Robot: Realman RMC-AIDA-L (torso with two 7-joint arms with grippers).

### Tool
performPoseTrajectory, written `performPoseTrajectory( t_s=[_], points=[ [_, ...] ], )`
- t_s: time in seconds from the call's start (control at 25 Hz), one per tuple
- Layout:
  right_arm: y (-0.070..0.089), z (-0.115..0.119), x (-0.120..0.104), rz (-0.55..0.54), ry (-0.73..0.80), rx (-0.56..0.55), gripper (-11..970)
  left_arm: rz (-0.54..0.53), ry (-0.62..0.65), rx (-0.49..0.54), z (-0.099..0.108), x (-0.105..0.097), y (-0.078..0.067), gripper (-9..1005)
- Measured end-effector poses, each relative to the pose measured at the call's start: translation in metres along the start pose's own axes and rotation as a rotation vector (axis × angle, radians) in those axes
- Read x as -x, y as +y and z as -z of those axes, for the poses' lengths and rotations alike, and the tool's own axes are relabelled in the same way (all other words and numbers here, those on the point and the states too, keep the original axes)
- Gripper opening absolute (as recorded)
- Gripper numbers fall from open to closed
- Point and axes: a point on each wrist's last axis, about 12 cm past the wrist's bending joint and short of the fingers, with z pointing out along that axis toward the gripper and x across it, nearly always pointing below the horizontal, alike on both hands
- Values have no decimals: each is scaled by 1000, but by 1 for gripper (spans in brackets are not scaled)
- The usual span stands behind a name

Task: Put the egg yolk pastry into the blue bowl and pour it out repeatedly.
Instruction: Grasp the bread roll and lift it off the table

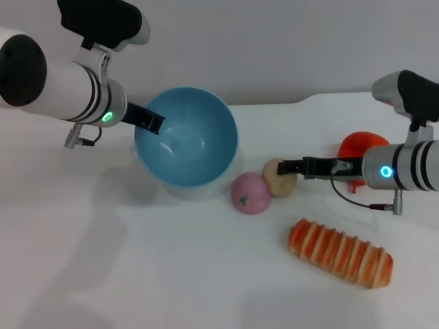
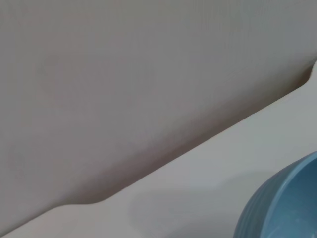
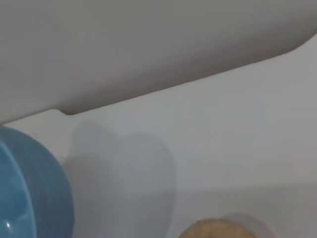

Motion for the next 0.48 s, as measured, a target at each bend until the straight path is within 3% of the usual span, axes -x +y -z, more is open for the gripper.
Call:
performPoseTrajectory(
  t_s=[0.16,0.28,0.48],
  points=[
    [10,3,7,32,20,57,642,0,2,-1,0,0,0,0],
    [11,20,21,28,92,98,639,4,11,-5,0,-2,-1,-1],
    [-5,55,43,-8,251,-35,634,16,19,-18,-1,-3,-2,-1]
  ],
)
